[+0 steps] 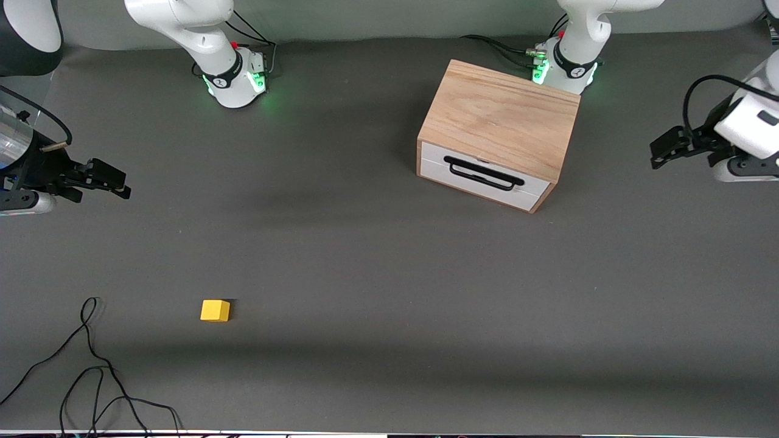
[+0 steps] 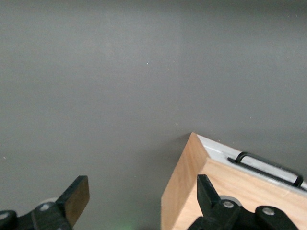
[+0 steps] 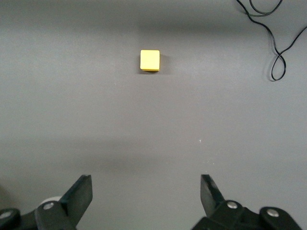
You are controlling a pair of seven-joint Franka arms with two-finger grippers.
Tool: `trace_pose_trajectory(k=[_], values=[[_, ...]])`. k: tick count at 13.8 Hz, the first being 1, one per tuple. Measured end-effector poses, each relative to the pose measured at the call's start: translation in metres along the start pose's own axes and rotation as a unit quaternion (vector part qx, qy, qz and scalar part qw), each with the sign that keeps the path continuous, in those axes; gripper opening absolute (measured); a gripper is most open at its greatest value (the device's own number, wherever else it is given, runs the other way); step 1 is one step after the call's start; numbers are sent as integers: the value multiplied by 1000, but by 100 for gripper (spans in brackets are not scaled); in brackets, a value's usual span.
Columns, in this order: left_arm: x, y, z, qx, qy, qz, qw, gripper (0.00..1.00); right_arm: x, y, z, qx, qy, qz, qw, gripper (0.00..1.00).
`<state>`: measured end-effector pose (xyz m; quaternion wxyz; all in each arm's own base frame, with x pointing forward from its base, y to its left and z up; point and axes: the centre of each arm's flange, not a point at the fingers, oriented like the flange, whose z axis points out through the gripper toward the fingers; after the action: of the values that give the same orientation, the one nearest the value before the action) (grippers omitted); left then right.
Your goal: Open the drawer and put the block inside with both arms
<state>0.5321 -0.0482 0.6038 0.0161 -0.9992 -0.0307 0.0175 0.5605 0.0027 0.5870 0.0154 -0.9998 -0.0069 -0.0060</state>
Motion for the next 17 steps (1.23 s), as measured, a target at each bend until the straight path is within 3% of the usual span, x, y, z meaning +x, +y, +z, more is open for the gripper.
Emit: trace_pose_trajectory(k=[3, 6, 11, 17], values=[[1, 24, 3, 1, -1, -53, 999, 100, 0, 0, 0, 0, 0, 0, 1000, 100], [-1, 65, 6, 2, -2, -158, 987, 100, 0, 0, 0, 0, 0, 0, 1000, 100], [-26, 185, 19, 4, -6, -325, 946, 100, 0, 1, 1, 0, 0, 1, 1000, 100], [-52, 282, 68, 28, -30, -423, 905, 100, 1, 1, 1, 0, 0, 1, 1000, 100]])
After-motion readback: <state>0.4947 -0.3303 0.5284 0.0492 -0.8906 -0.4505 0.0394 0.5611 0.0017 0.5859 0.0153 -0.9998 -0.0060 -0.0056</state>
